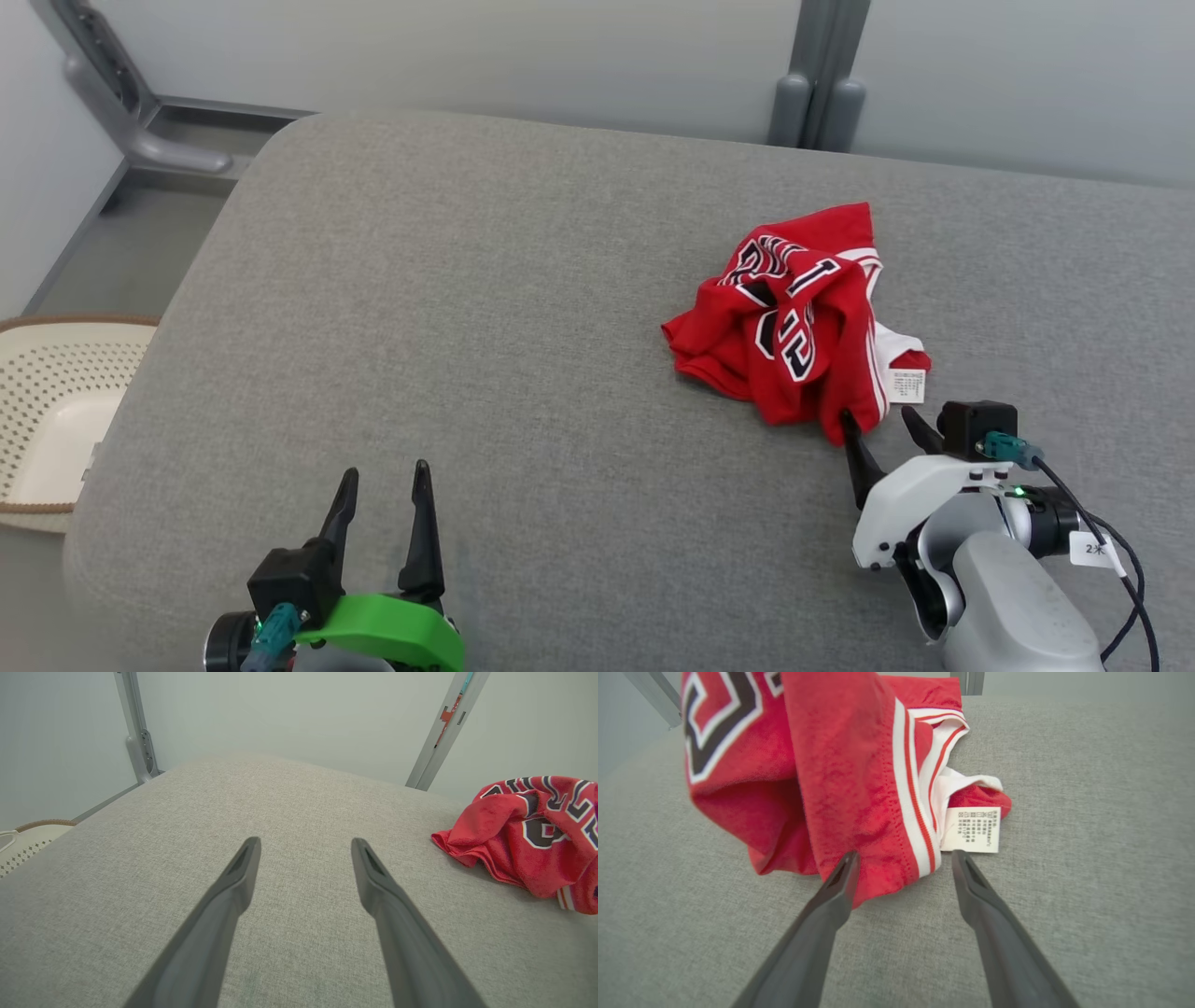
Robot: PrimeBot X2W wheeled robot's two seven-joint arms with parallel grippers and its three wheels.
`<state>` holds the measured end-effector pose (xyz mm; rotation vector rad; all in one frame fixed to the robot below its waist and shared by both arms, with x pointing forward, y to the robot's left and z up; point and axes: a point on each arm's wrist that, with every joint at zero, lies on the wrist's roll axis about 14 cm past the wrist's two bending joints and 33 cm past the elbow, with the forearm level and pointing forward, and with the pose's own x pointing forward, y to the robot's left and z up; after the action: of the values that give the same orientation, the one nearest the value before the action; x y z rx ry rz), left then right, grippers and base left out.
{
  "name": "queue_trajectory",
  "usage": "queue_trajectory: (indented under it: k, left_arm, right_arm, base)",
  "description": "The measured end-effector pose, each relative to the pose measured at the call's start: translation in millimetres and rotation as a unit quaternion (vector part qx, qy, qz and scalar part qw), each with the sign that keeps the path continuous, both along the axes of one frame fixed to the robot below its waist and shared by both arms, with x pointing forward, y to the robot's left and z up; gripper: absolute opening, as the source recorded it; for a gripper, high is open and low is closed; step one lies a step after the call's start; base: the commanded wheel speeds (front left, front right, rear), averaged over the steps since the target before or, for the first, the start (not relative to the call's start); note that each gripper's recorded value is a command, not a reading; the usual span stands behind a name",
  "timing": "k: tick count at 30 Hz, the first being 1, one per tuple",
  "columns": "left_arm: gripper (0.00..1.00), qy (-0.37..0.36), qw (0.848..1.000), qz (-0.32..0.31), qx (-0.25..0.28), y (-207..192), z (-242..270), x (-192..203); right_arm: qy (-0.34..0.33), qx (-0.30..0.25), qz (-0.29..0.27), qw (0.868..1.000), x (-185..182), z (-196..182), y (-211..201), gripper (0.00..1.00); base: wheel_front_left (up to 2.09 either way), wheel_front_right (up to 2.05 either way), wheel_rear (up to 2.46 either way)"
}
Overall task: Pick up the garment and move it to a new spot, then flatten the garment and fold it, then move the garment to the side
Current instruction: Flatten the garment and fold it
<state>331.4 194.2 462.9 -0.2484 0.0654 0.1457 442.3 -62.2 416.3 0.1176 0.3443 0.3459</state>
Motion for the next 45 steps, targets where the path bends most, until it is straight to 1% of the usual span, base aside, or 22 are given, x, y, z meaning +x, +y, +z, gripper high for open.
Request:
queue_trajectory:
  k: [1,2,3,4,5,8,14,17,20,23,26,28,30,34,39,40,41,42,43,45]
  left_arm:
    - [1.0,0.003,1.0,0.005,0.0,3.1,-1.5,-1.3]
    - [1.0,0.004,1.0,0.008,0.0,5.0,-2.4,-2.2]
    - [1.0,0.007,1.0,0.012,0.0,7.5,-3.8,-3.4]
    - [1.0,0.009,1.0,0.016,0.0,9.7,-4.9,-4.5]
    - [1.0,0.01,1.0,0.019,0.0,11.2,-5.5,-5.4]
    - [1.0,0.011,1.0,0.023,0.0,13.0,-6.4,-7.3]
    - [1.0,0.003,1.0,0.006,0.001,3.8,-2.3,-5.5]
    - [1.0,0.001,1.0,-0.004,0.001,-1.6,-1.2,-4.9]
    - [1.0,0.0,1.0,-0.011,0.001,-5.7,-0.5,-5.4]
    - [1.0,0.001,1.0,-0.017,0.0,-9.2,-0.5,-7.3]
    - [1.0,0.002,1.0,-0.019,-0.001,-11.2,-1.1,-10.5]
    - [1.0,0.002,1.0,-0.015,-0.004,-9.6,-0.6,-13.5]
    - [1.0,0.0,1.0,-0.007,-0.005,-6.3,0.6,-16.5]
    - [1.0,-0.008,1.0,0.013,-0.007,3.9,6.0,-19.6]
    - [1.0,-0.008,0.999,0.053,-0.008,24.8,6.7,-29.0]
    - [1.0,-0.007,0.998,0.062,-0.007,29.1,6.4,-30.5]
    - [1.0,-0.005,0.997,0.07,-0.008,33.5,5.8,-31.7]
    - [1.0,-0.003,0.997,0.076,-0.008,36.6,4.7,-32.5]
    - [1.0,0.0,0.997,0.079,-0.008,38.4,3.4,-32.9]
    - [1.0,0.005,0.996,0.088,-0.007,43.1,1.2,-33.1]
  right_arm:
    - [0.003,0.0,0.004,1.0,1.6,-3.0,4.1,1.0]
    - [0.005,0.0,0.007,1.0,2.5,-5.7,6.3,0.75]
    - [0.008,-0.002,0.01,1.0,3.5,-8.9,8.8,0.39]
    - [0.01,-0.004,0.013,1.0,4.2,-11.6,11.0,0.29]
    - [0.011,-0.004,0.014,1.0,4.7,-13.1,12.7,0.0]
    - [0.011,-0.005,0.018,1.0,6.5,-13.9,16.2,0.0]
    - [-0.013,-0.006,0.011,1.0,10.9,-0.5,11.5,0.0]
    - [-0.034,-0.006,0.015,0.999,14.7,12.1,13.1,0.0]
    - [-0.064,0.007,0.031,0.997,19.9,33.6,26.4,0.0]
    - [-0.104,0.022,0.063,0.992,26.4,63.5,51.4,0.0]
    - [-0.139,0.03,0.113,0.983,28.7,91.1,86.0,0.0]
    - [-0.155,0.035,0.152,0.976,26.9,107.9,113.4,0.0]
    - [-0.165,0.028,0.197,0.966,21.6,118.4,142.1,0.0]
    - [-0.156,0.017,0.266,0.951,6.8,118.8,184.6,0.0]
    - [-0.116,0.0,0.339,0.934,-20.8,90.9,222.5,0.0]
    - [-0.115,-0.002,0.351,0.929,-26.0,87.5,227.7,0.04]
    - [-0.112,0.004,0.364,0.925,-32.5,84.3,234.2,0.3]
    - [-0.111,0.013,0.373,0.921,-37.9,82.6,239.5,1.0]
    - [-0.111,0.019,0.384,0.916,-44.4,81.0,244.4,1.0]
    - [-0.096,0.024,0.395,0.913,-51.8,70.9,248.0,1.0]
  base:
    - [0.0,0.0,0.0]
    - [0.0,0.0,0.0]
    - [0.0,0.0,0.0]
    - [0.0,0.0,0.0]
    - [0.0,0.0,0.0]
    - [0.0,0.0,0.0]
    - [0.0,0.0,0.0]
    - [0.0,0.0,0.0]
    - [0.0,0.0,0.0]
    - [0.0,0.0,0.0]
    - [0.0,0.0,0.0]
    - [0.0,0.0,0.0]
    - [0.0,0.0,0.0]
    - [0.0,0.0,0.0]
    - [0.0,0.0,0.0]
    - [0.0,0.0,0.0]
    - [0.0,0.0,0.0]
    - [0.0,0.0,0.0]
    - [0.0,0.0,0.0]
    - [0.0,0.0,0.0]
